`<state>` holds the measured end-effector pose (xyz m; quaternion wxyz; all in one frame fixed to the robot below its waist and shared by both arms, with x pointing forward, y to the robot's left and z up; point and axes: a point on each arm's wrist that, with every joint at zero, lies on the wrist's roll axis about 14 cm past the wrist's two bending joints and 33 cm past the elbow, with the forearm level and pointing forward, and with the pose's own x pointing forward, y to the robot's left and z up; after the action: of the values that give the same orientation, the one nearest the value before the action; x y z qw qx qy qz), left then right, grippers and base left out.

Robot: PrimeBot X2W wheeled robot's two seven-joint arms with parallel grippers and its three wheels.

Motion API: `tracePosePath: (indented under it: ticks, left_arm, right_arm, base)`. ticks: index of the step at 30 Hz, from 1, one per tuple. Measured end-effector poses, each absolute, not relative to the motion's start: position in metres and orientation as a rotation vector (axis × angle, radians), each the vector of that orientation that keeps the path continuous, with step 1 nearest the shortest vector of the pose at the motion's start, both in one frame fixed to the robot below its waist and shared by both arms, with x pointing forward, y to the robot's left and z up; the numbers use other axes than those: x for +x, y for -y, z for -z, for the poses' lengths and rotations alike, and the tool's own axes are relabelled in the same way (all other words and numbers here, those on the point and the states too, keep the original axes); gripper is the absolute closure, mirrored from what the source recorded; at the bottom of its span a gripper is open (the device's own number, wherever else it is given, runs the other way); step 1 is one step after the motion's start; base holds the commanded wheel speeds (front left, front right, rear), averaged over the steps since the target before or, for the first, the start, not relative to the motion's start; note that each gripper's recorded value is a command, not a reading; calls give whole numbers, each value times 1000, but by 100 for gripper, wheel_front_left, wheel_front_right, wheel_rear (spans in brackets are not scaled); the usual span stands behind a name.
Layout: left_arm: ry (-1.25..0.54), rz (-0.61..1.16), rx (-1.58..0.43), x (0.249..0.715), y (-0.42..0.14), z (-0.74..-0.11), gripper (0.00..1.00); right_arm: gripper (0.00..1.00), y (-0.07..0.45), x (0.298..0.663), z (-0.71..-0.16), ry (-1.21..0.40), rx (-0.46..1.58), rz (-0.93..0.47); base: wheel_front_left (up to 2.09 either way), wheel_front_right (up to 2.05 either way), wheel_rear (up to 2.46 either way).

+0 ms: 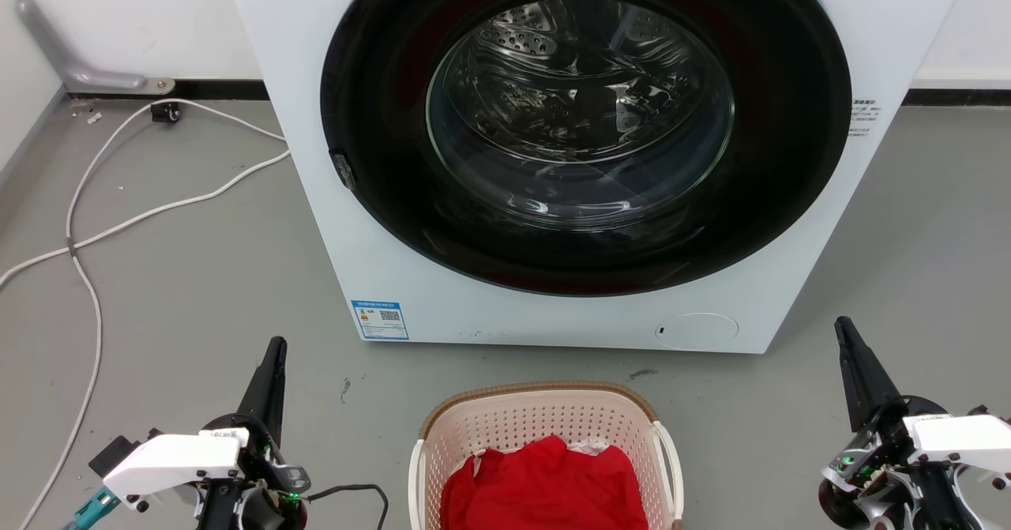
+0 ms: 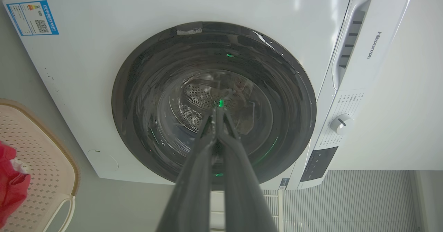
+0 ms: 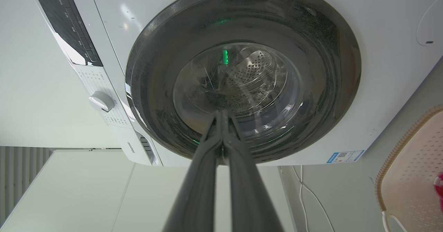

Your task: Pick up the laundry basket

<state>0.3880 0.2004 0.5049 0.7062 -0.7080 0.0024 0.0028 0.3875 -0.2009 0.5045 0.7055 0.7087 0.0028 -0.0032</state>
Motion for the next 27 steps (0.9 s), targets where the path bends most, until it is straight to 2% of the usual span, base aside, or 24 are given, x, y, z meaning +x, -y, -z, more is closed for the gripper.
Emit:
tracePosePath:
  ticks: [19, 20, 21, 22, 27]
  left_arm:
    - [-5, -6, -1573, 388, -200, -505, 100]
    - [-9, -10, -1574, 387, -200, -503, 0]
    - [-17, -17, -1575, 386, -200, -500, 100]
    - [-30, -30, -1577, 384, -200, -495, 0]
    - [-33, -68, -1566, 378, -201, -486, 0]
  right_arm:
    - [100, 201, 387, -504, -6, 1574, 7]
    - [0, 201, 387, -503, -9, 1574, 11]
    - [100, 201, 386, -500, -17, 1575, 19]
    - [0, 201, 383, -494, -30, 1577, 34]
    - [0, 203, 375, -480, -47, 1559, 84]
  base:
    - [0, 0, 0]
    - [0, 0, 0]
    - [0, 0, 0]
    - [0, 0, 0]
    - [0, 0, 0]
